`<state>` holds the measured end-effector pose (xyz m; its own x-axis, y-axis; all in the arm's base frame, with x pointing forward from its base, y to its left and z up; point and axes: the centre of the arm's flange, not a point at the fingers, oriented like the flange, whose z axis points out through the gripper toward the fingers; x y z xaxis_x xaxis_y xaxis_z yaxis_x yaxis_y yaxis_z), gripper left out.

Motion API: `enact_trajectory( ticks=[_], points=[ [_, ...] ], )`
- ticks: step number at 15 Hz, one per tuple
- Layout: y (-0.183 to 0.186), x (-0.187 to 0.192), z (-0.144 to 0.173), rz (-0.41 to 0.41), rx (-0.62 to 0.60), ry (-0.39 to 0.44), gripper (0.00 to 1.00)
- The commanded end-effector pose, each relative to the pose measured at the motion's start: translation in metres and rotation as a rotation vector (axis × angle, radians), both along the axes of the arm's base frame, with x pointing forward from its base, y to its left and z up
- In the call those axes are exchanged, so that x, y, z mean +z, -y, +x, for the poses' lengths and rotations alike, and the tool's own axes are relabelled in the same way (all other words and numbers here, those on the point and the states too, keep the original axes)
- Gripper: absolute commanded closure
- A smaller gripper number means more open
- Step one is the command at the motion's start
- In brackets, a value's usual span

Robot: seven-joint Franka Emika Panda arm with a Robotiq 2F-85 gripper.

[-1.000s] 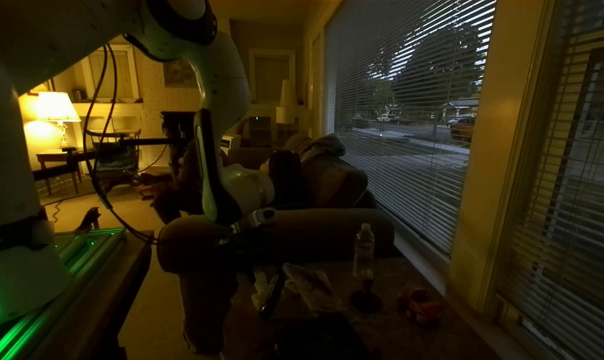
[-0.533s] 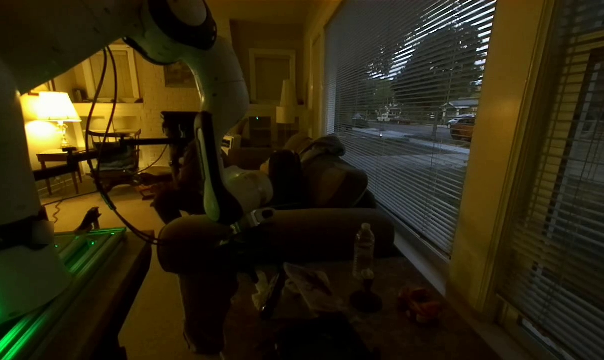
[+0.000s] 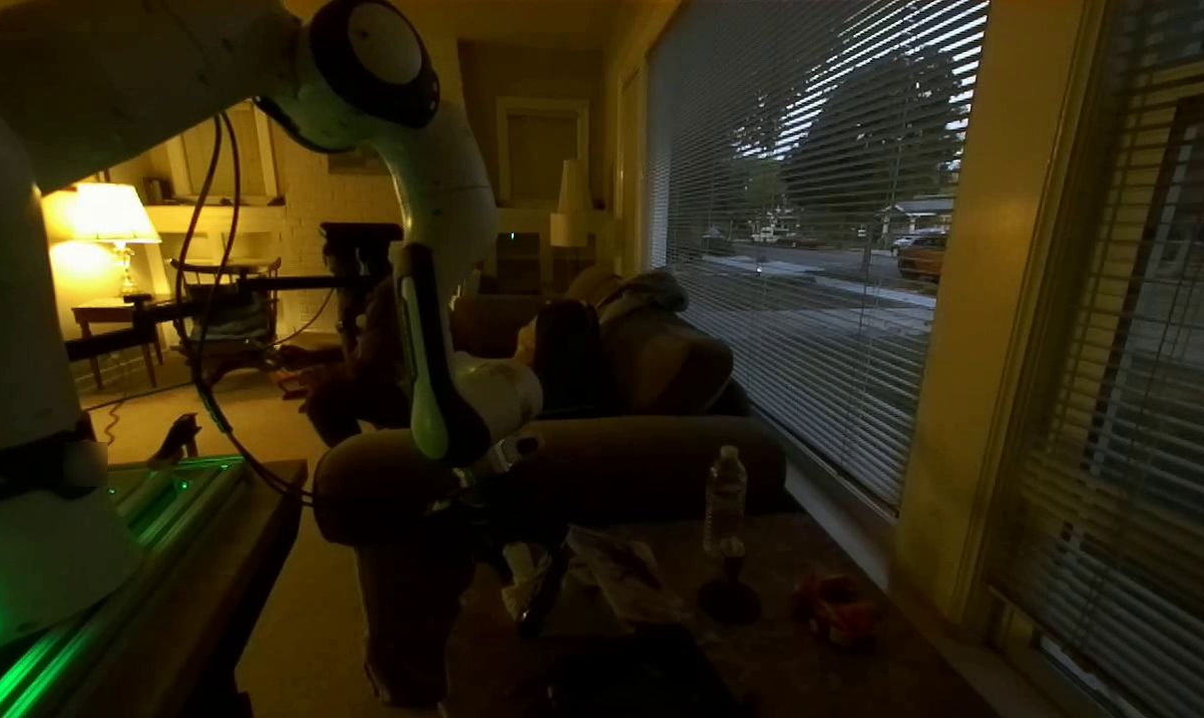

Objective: Remove the black remote from the table and put it on the armrest of the couch

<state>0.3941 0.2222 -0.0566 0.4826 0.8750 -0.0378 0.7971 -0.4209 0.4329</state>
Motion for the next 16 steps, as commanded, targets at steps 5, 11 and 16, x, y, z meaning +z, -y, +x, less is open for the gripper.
enact_trajectory(
  ticks=[5, 11, 16],
  points=[
    [0.0049, -0.0287, -0.0044, 0.0, 0.04, 0.069, 0.0],
    [0.0004, -0.0258, -0.0035, 0.013, 0.057, 0.103, 0.41],
    [-0.0027, -0.025, -0.0048, 0.023, 0.068, 0.111, 0.7]
  ],
)
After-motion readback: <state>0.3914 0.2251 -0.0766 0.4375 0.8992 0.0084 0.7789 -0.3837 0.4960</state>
